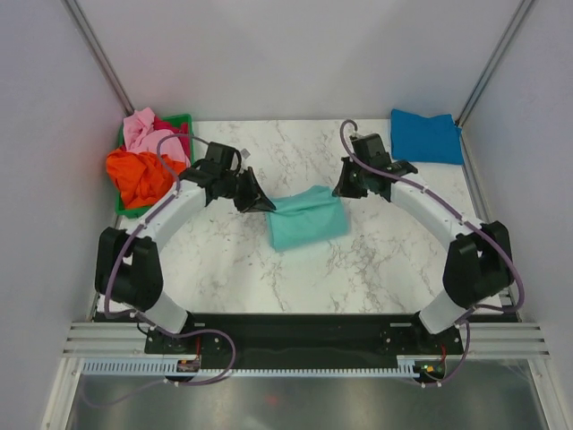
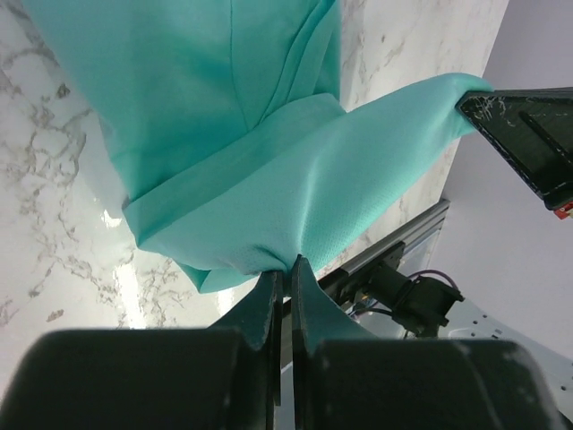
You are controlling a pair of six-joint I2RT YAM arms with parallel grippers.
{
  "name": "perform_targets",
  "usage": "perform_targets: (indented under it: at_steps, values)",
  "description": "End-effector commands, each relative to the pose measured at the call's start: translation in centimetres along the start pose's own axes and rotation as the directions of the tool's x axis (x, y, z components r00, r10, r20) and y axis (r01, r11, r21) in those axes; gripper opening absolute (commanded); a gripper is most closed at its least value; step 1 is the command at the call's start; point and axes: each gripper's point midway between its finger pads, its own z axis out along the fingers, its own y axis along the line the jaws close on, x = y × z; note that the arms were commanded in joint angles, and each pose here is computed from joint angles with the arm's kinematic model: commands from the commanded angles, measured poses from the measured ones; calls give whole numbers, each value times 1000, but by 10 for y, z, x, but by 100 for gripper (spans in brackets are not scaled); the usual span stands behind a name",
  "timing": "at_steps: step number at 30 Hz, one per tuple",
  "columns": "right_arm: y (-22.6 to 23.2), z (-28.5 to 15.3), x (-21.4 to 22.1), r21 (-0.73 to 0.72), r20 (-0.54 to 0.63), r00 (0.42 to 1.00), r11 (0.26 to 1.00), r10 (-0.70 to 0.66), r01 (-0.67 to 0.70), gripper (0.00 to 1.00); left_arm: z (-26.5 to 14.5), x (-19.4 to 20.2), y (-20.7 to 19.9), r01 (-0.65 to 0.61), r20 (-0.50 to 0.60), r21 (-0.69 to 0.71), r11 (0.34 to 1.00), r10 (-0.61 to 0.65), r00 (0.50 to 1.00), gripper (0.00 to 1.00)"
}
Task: Fold and stack the t-shirts
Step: Fold the tshirt
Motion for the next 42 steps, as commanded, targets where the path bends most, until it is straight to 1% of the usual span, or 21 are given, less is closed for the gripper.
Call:
perform_targets:
  at_steps: [1,5,9,12,17,18,20,21,23,24,25,26,28,29,30,31,34,38,39,40,42]
  values:
    - [11,13,-41,-36,56,998,999,-12,14,0,-2,-23,-13,-29,-17,77,997,30,999,2]
    - [11,43,-56,-39,23,1000,999,6,-5,0,13,-53,-9,-1,-49,83,997,5,999,2]
    - [13,75,-66,-48,-6,1000,999,11,-11,0,49,-70,29,15,-96,-50,999,-20,995,2]
    - [7,102,-61,-39,-46,999,999,24,-26,0,66,-78,52,57,-116,-84,995,-67,991,2]
    - [2,130,-70,-42,-56,998,999,30,-33,0,67,-93,72,71,-76,-135,988,-81,994,2]
    - [3,132,-75,-44,-47,999,999,27,-29,13,65,-97,77,74,-60,-150,986,-84,995,2]
    - [-6,137,-79,-35,-44,998,999,36,-37,33,63,-104,79,82,-45,-149,985,-89,995,2]
    - [-7,136,-84,-37,-35,999,999,35,-36,49,62,-107,81,91,-45,-143,986,-98,994,2]
    - [-15,132,-94,-42,-20,999,998,35,-36,60,62,-112,79,98,-49,-137,986,-106,993,3]
    - [-19,130,-97,-31,-13,999,999,34,-34,66,60,-114,77,96,-48,-136,986,-103,993,8]
    - [-22,119,-104,-22,10,1000,999,23,-22,69,56,-118,71,88,-42,-131,987,-94,995,31]
    - [-24,112,-106,-13,24,1000,1000,13,-13,71,52,-120,69,79,-34,-131,988,-84,996,48]
    - [-23,90,-96,-29,37,999,1000,8,-7,71,43,-130,63,52,3,-152,987,-52,999,99]
    - [-10,84,-101,-95,88,996,995,20,-12,71,33,-132,58,41,21,-166,985,-38,999,100]
    - [-6,75,-73,-153,54,998,988,29,-21,71,26,-137,60,32,57,-209,977,-21,998,100]
    - [9,71,-72,-221,90,996,975,13,7,71,20,-139,57,20,79,-226,974,-2,997,100]
    - [25,69,-29,-308,71,997,951,-12,33,71,6,-137,38,-70,139,-295,953,115,984,100]
    - [25,78,9,-379,19,1000,925,-4,11,68,28,-109,4,-225,95,-304,926,265,960,100]
    - [25,81,16,-399,-1,1000,917,12,-11,67,36,-106,1,-239,87,-293,926,274,958,100]
    - [32,82,13,-443,27,1000,897,14,0,67,43,-101,0,-249,72,-290,924,280,957,100]
    - [25,93,37,-455,-43,998,889,42,-57,65,56,-94,-5,-262,54,-277,925,287,956,100]
